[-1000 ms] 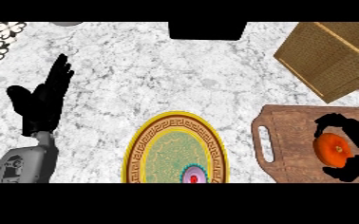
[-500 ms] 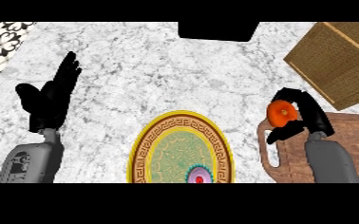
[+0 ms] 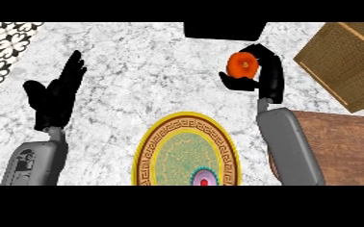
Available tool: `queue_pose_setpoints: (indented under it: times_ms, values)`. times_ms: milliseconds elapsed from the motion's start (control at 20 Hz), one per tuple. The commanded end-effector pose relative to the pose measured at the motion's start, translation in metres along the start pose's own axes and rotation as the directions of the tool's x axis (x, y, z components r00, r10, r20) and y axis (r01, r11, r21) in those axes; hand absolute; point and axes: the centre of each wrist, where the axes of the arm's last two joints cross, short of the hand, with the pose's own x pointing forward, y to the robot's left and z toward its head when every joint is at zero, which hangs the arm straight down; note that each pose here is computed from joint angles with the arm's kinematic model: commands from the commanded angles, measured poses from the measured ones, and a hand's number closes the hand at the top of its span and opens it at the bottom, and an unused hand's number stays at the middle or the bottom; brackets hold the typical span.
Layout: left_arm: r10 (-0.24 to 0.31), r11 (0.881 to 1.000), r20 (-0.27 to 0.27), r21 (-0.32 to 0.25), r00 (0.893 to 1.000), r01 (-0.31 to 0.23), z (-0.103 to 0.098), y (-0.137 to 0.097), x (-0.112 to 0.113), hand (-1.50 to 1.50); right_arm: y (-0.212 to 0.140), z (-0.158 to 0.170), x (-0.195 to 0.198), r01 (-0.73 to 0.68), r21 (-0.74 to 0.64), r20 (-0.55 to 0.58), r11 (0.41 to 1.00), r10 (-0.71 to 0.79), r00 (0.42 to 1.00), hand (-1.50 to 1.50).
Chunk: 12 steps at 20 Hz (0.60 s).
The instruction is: Pick the squash from the cutting board and place it in the basket
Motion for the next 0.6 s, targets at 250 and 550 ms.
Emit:
queue_pose_setpoints:
  times_ms: [250,550]
  values:
    - [-0.003,0.998,-0.019,0.066,1.000,0.005,0.001,0.017,0.008,0.00,0.037,-0.018,0.124,-0.029,-0.186,-0.004,0.982,0.029,1.000,1.50]
    - [0.008,0.998,-0.030,0.066,1.000,-0.006,0.004,0.002,-0.004,0.00,0.003,-0.050,0.163,0.069,-0.322,-0.025,0.944,-0.082,0.996,1.50]
